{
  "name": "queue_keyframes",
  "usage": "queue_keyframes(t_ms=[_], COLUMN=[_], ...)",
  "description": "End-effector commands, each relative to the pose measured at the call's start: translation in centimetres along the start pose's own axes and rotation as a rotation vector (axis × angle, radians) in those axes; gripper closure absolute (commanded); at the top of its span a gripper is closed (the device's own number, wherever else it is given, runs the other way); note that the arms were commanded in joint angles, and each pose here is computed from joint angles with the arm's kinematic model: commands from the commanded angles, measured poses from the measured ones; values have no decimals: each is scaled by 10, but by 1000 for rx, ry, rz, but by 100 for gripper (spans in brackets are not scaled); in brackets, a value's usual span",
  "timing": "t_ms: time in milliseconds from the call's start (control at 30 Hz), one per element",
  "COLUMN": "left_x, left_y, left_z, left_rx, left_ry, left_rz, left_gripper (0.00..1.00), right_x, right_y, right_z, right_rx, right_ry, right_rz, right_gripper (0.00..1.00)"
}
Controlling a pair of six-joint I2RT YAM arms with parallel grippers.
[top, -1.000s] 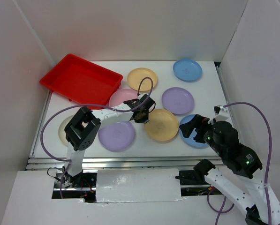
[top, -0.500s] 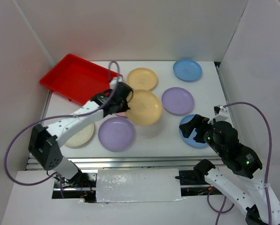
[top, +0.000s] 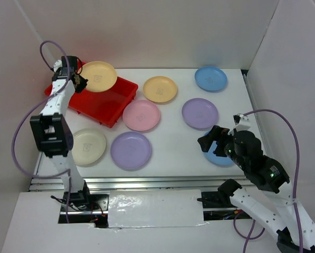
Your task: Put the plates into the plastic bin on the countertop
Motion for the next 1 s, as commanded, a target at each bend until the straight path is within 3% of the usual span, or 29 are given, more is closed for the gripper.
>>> queue_keyframes(t_ms=[0,33,67,100,267,500,600,767,833,867,967], left_x=[14,-1,10,-3,-16,-32,-23,-26,-25,-32,-36], left_y=[38,70,72,94,110,96,77,71,75,85,83], left_z=[-36,-21,-33,-17,0,34,34,44,36,45,30], left_rx=[-78,18,10,90,155,297,267,262,227,265,255], left_ry=[-33,-11,-18,-13,-30,-56,-123,-146,-132,-99,-57], left_rz=[57,107,82,118,115,79,7,-7,27,74,127], left_gripper=[100,100,100,100,100,100,100,100,86,58,1], right_x=[10,11,12,12,13,6,6,3,3,3,4], right_y=[3,3,4,4,9,15,16,14,13,11,11], right_z=[8,9,10,10,13,13,15,15,15,15,16], right_rx=[48,55,61,67,71,76,90,97,96,104,110], right_ry=[-26,-30,-31,-33,-43,-36,-27,-20,-20,-18,-14], right_rz=[-47,-50,-54,-53,-47,-29,-29,-25,-28,-30,-32], right_gripper=[0,0,0,0,0,0,0,0,0,0,0])
Point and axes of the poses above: each gripper's point midway between its finger pads, its own y axis out along the fingers, its own z axis along the line the jaws close on, x = y × z, the point moved 6 cm from there along -y, back along the fingers, and after that the axes turned 12 degrees about -y, right-handed, at the moved point
